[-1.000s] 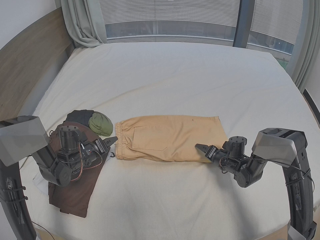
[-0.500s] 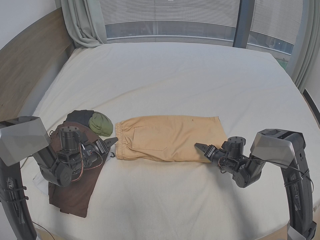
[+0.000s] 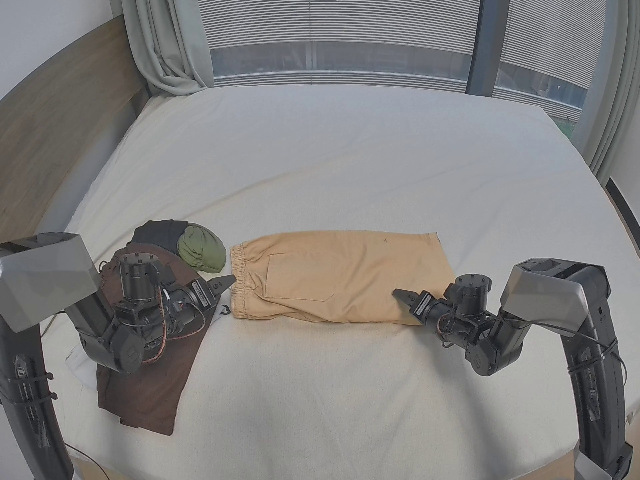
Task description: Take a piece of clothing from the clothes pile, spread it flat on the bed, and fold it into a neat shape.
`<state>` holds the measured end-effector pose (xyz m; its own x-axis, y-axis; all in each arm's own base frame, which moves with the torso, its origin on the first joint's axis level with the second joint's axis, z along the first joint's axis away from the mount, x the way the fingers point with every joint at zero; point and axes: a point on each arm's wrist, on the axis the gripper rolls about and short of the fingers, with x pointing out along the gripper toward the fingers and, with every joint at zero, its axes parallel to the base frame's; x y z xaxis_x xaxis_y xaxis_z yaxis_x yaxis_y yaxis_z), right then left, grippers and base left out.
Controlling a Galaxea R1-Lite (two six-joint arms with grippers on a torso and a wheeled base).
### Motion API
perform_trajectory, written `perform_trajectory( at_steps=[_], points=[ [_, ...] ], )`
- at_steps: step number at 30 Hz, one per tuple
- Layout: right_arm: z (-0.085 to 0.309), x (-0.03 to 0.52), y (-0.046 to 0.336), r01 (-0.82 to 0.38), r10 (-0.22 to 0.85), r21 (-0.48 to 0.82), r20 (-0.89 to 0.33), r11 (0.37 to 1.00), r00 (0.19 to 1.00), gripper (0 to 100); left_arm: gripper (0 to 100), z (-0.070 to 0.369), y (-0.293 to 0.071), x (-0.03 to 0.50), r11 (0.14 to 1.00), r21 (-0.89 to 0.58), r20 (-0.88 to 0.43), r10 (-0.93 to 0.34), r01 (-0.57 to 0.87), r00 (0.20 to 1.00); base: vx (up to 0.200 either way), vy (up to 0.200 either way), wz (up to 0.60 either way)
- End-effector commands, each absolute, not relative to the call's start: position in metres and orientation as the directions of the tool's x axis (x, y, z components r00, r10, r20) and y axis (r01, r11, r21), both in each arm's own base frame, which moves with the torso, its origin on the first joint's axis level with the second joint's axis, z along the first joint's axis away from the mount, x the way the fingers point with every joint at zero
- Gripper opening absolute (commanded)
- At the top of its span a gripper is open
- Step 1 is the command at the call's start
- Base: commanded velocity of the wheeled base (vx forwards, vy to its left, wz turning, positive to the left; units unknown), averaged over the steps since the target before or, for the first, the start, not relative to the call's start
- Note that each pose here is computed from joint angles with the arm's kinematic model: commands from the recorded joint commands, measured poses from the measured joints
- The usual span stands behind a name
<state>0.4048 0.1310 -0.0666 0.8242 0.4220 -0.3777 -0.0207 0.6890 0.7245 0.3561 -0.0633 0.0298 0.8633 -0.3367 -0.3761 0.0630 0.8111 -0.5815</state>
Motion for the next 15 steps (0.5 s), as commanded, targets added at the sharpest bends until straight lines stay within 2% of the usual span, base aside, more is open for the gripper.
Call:
perform_trajectory(
  at_steps=[1, 10, 15],
  points=[
    [-0.07, 0.404, 0.132, -0.018, 0.425, 0.724, -0.385, 0.69, 0.819, 0, 100, 0.029, -0.064, 0.356, 0.811, -0.582, -0.377, -0.337, 0.063, 0.863, 0.0, 0.0, 0.0],
    [-0.068, 0.404, 0.13, -0.009, 0.399, 0.716, -0.378, 0.698, 0.835, 0, 100, 0.029, -0.062, 0.356, 0.811, -0.582, -0.381, -0.335, 0.058, 0.862, 0.0, 0.0, 0.0],
    [-0.047, 0.398, 0.126, -0.05, 0.398, 0.706, -0.337, 0.706, 0.853, 0, 100, 0.03, -0.061, 0.354, 0.797, -0.6, -0.384, -0.362, 0.069, 0.85, 0.0, 0.0, 0.0]
  ],
)
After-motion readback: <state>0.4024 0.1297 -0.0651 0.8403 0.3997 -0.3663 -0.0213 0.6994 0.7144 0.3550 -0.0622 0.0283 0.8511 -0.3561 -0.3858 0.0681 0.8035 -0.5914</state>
